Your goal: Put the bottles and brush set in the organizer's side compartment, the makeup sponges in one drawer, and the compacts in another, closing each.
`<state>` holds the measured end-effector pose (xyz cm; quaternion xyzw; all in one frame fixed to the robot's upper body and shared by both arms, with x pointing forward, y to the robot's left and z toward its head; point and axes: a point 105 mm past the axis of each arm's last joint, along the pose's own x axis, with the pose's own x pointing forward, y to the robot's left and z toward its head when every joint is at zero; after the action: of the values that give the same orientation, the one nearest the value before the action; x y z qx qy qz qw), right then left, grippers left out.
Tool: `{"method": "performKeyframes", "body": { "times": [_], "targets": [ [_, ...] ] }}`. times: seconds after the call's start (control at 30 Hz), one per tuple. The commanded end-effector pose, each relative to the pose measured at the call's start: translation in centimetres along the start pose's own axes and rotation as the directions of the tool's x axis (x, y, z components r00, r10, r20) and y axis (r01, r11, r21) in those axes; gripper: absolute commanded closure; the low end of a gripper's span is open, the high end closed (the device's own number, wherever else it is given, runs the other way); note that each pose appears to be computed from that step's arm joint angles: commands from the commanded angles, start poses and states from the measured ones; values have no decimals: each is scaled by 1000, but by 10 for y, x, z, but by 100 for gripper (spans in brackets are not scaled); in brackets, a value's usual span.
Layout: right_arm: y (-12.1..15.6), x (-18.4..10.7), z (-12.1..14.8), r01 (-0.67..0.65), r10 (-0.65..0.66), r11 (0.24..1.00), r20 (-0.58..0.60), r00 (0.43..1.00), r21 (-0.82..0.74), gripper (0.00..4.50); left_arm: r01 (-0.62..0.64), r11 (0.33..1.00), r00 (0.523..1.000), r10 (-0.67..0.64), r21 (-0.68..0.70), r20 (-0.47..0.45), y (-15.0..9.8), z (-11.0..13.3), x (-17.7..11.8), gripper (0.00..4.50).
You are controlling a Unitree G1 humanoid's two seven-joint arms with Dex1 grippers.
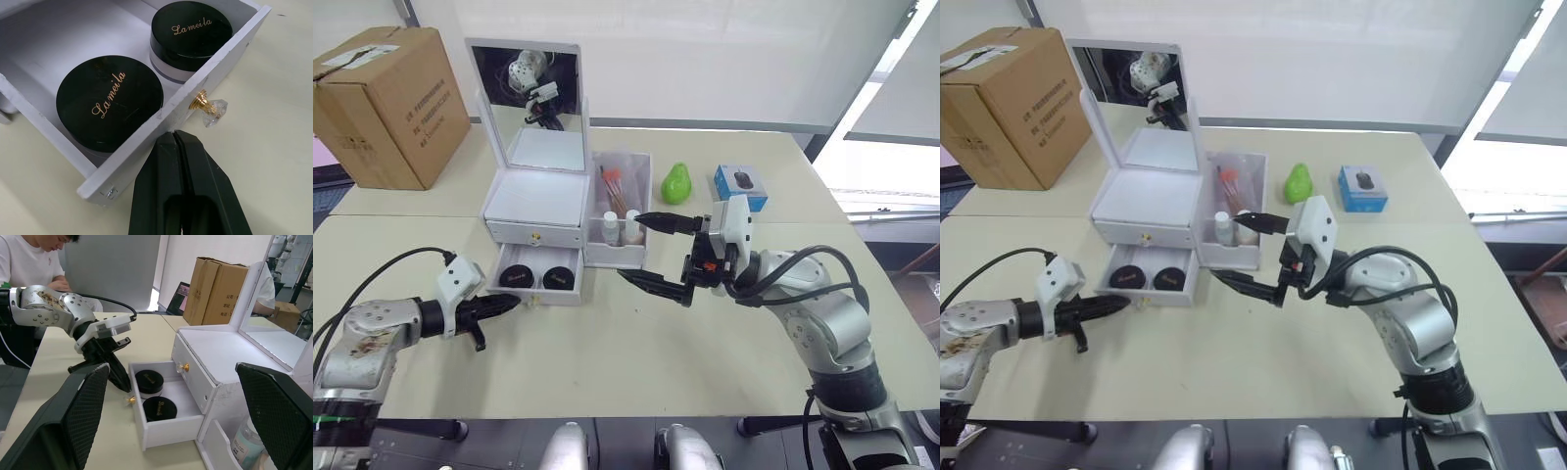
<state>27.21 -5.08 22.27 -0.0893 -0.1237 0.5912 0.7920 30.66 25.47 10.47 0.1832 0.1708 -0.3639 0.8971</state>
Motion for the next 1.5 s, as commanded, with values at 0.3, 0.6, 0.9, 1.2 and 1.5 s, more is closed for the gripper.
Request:
{"method": "performKeyframes", "body": {
  "times": [0.3,0.6,0.9,1.2,1.5],
  "targets": [
    [0,-4,12,22,-21,999,17,1000,-48,0,-149,988,985,145,44,94,26,21,38,446],
    [0,-6,13,29,-29,998,8,1000,-50,0,-168,985,980,163,33,111,29,21,47,446],
    [-1,-7,12,30,-29,998,7,1000,-50,0,-182,983,979,178,32,104,31,17,44,446],
    [0,-8,11,30,-30,999,2,1000,-44,0,-175,984,979,170,30,111,28,16,47,446],
    [0,-8,11,27,-27,999,-4,1000,-43,0,-163,986,980,158,28,123,25,20,54,446]
  ]
}}
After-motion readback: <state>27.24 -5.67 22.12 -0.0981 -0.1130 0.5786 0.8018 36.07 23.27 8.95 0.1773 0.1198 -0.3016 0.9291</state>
